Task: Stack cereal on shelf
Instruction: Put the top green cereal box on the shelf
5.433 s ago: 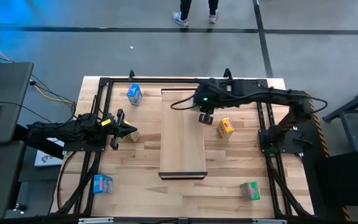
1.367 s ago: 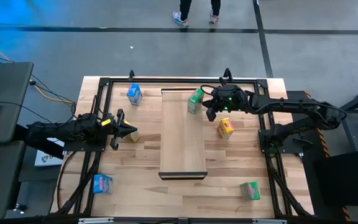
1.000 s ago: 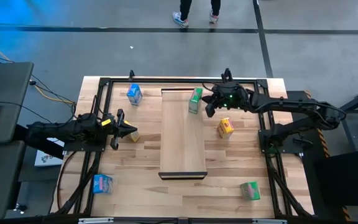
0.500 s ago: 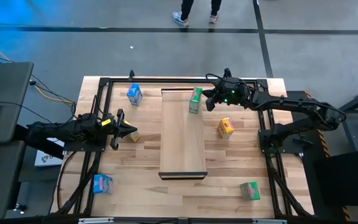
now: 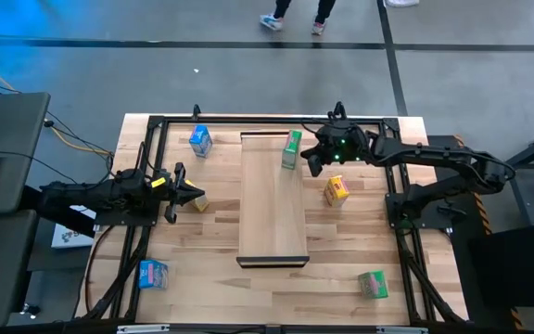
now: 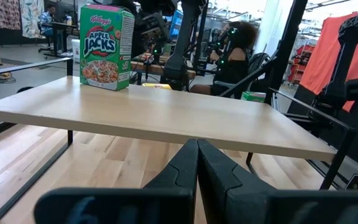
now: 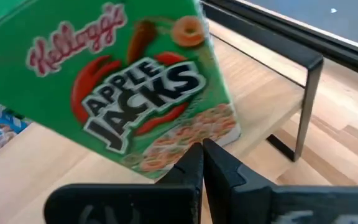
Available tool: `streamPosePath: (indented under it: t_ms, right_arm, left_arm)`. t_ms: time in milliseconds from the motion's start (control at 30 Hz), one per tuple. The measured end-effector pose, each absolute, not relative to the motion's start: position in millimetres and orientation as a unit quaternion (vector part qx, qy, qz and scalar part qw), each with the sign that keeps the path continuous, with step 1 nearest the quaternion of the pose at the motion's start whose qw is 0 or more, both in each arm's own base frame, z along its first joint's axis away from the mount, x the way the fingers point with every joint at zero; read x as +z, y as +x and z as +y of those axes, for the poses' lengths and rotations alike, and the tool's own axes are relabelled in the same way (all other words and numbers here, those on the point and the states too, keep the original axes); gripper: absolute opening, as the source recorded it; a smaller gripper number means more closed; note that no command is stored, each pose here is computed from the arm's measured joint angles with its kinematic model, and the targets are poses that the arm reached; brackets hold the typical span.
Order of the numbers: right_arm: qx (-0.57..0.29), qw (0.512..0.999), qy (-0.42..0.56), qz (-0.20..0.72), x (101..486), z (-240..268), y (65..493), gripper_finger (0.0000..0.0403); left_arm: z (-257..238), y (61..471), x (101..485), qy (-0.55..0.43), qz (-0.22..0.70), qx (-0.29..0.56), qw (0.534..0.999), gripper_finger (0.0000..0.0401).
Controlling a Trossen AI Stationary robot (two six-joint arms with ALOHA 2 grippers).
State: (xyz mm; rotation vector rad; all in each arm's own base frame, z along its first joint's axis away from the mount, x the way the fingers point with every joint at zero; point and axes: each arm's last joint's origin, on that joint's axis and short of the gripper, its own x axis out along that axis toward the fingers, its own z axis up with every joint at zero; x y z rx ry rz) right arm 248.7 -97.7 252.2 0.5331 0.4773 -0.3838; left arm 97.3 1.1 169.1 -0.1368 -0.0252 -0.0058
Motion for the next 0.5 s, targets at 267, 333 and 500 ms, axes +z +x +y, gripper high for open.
streamPosePath:
  t_ms: [267, 333, 500]
  right_arm:
    - [-0.195, 0.925, 0.262, 0.194, 258, -100, 252, 0.0000]
    - [-0.194, 0.927, 0.265, 0.181, 260, -100, 253, 0.0000]
    - [-0.199, 0.930, 0.263, 0.164, 263, -101, 254, 0.0000]
  left_arm:
    - [1, 97, 169, -0.068, -0.013, -0.003, 0.998, 0.0000]
    - [1, 97, 169, -0.068, -0.013, -0.003, 0.998, 0.0000]
    - [1, 97, 169, -0.068, -0.012, -0.003, 0.998, 0.0000]
